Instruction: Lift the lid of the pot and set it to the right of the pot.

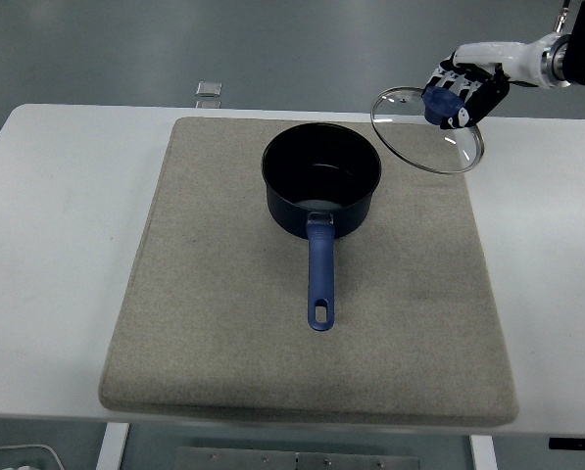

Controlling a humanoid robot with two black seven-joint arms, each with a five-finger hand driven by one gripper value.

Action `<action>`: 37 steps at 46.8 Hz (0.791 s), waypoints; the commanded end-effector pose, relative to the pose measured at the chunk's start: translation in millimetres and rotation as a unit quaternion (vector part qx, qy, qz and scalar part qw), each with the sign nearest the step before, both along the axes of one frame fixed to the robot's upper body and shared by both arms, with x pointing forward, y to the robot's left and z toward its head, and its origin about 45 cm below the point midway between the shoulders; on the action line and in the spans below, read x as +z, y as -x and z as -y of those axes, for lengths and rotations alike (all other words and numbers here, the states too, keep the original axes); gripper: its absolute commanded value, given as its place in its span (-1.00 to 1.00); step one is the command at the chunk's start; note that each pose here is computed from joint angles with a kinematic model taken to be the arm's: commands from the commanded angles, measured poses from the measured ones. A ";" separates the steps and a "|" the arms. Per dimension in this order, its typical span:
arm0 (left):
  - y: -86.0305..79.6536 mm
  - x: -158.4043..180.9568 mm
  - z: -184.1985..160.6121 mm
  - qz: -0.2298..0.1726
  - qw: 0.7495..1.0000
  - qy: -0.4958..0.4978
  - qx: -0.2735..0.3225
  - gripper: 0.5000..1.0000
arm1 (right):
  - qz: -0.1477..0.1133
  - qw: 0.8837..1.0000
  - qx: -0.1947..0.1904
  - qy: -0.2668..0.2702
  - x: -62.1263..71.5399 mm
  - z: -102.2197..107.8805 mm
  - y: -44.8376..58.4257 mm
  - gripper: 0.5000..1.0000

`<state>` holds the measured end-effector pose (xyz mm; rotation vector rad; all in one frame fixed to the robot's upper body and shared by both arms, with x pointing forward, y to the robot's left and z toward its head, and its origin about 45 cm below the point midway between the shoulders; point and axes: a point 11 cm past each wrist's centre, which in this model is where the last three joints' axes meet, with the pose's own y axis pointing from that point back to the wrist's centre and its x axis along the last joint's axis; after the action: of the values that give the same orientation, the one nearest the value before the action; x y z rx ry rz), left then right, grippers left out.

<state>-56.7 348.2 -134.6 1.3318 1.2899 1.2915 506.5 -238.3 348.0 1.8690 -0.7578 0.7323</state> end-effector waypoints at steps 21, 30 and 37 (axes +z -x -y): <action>0.1 0.0 0.0 0.000 1.000 0.000 0.000 1.00 | -0.005 1.000 -0.018 0.023 -55.7 16.1 8.6 -1.00; 0.1 0.0 0.0 0.000 1.000 0.000 0.000 1.00 | -0.005 0.999 -0.017 0.038 -74.0 19.6 13.1 -1.00; 0.1 0.0 0.0 0.000 1.000 0.000 0.000 1.00 | -0.009 0.999 -0.017 0.037 -78.5 19.1 14.6 -1.00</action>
<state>-56.8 348.2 -134.6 1.3318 1.2900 1.2913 492.0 -258.8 269.7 1.7865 -0.7400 0.7118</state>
